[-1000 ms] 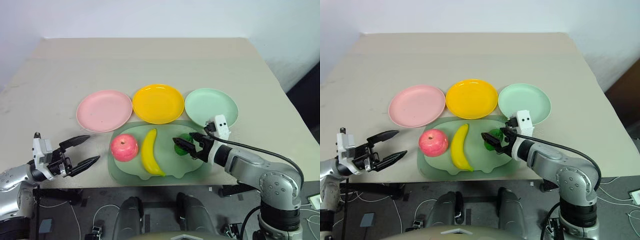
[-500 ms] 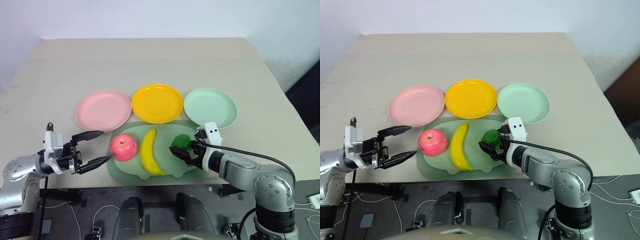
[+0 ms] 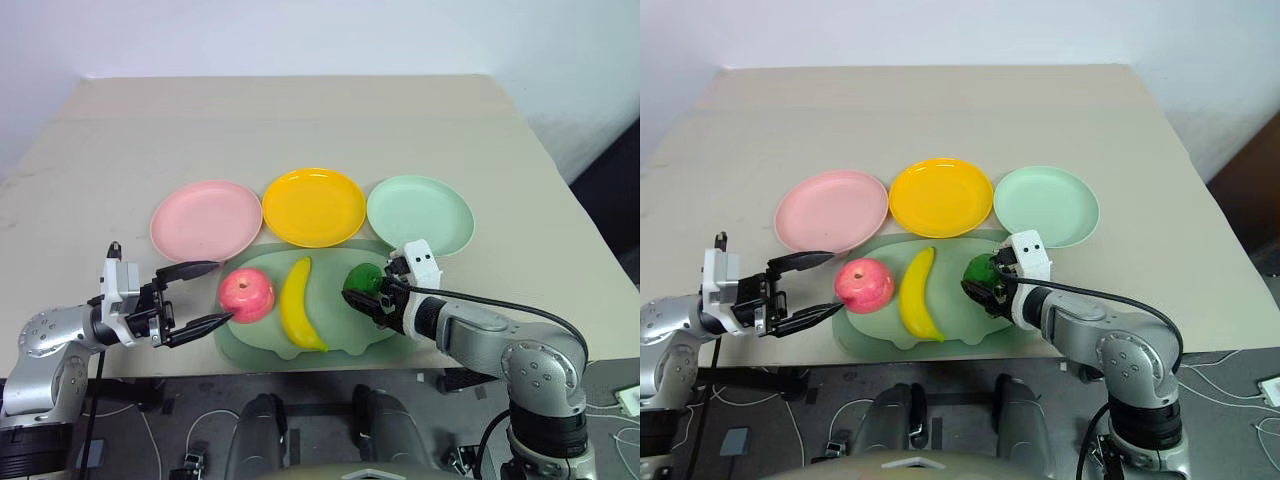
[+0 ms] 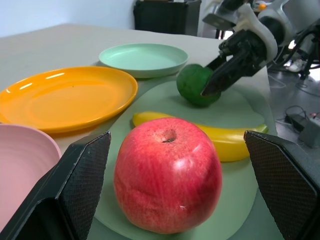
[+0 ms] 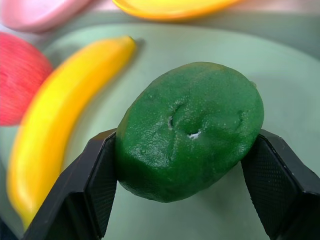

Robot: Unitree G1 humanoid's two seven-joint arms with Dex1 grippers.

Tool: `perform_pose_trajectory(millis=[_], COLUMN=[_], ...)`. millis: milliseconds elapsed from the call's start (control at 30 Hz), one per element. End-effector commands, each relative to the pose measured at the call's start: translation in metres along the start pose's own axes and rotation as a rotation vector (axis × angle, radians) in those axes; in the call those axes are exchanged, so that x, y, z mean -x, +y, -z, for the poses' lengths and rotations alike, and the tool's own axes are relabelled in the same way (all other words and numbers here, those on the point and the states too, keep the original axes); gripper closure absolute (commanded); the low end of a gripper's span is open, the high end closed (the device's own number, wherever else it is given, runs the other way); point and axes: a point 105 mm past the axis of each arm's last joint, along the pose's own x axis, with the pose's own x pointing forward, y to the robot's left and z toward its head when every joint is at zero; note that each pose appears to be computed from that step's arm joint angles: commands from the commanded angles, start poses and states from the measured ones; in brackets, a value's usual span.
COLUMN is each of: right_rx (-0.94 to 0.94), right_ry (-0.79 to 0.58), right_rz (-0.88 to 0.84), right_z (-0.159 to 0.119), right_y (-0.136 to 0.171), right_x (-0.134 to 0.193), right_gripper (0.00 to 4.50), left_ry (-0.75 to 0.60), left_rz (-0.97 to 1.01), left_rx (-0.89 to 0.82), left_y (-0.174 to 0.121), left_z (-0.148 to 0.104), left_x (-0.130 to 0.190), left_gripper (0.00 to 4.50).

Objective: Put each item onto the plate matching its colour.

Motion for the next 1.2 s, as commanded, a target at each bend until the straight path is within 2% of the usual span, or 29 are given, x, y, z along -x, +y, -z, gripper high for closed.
perform_pose_trajectory(millis=[33,133,200,333,500,667,700,767,1033,1200], right_rx=[0.050,0.086,0.119,0.155,0.193,0.218,0.223,0.227,0.262,0.244], right_ry=[-0.135,-0.219,-0.225,-0.187,-0.157,-0.146,-0.144,-0.134,-0.138,-0.205], right_rz=[-0.084,0.048,0.157,0.325,0.378,0.366,0.362,0.348,0.315,0.163], right_z=[-0.043,-0.081,-0.094,-0.100,-0.096,-0.092,-0.091,-0.090,-0.096,-0.110], right_y=[0.003,-0.033,-0.060,-0.109,-0.133,-0.137,-0.137,-0.136,-0.131,-0.103], right_x=[0.012,0.017,0.015,0.007,-0.005,-0.012,-0.013,-0.015,-0.016,-0.007], right_gripper=[1.24,1.24,1.24,1.24,1.24,1.24,0.50,0.02,0.02,0.02], left_ry=[-0.014,-0.017,-0.015,-0.036,-0.016,-0.012,-0.013,-0.017,-0.029,-0.029], left_rz=[0.009,0.013,0.014,0.011,0.008,0.002,0.001,-0.003,-0.012,-0.018], left_rx=[-0.021,-0.015,-0.004,0.009,0.023,0.019,0.018,0.012,0.000,-0.002], left_y=[0.000,0.000,-0.001,-0.001,0.002,0.003,0.002,0.002,-0.001,0.000], left_z=[-0.005,-0.004,-0.002,-0.001,0.005,0.005,0.005,0.004,0.003,0.002], left_x=[-0.004,-0.005,-0.006,-0.006,-0.001,0.001,0.001,0.000,-0.003,-0.002], left_gripper=[0.00,0.00,0.00,0.00,0.00,0.00,0.00,0.00,0.00,0.00])
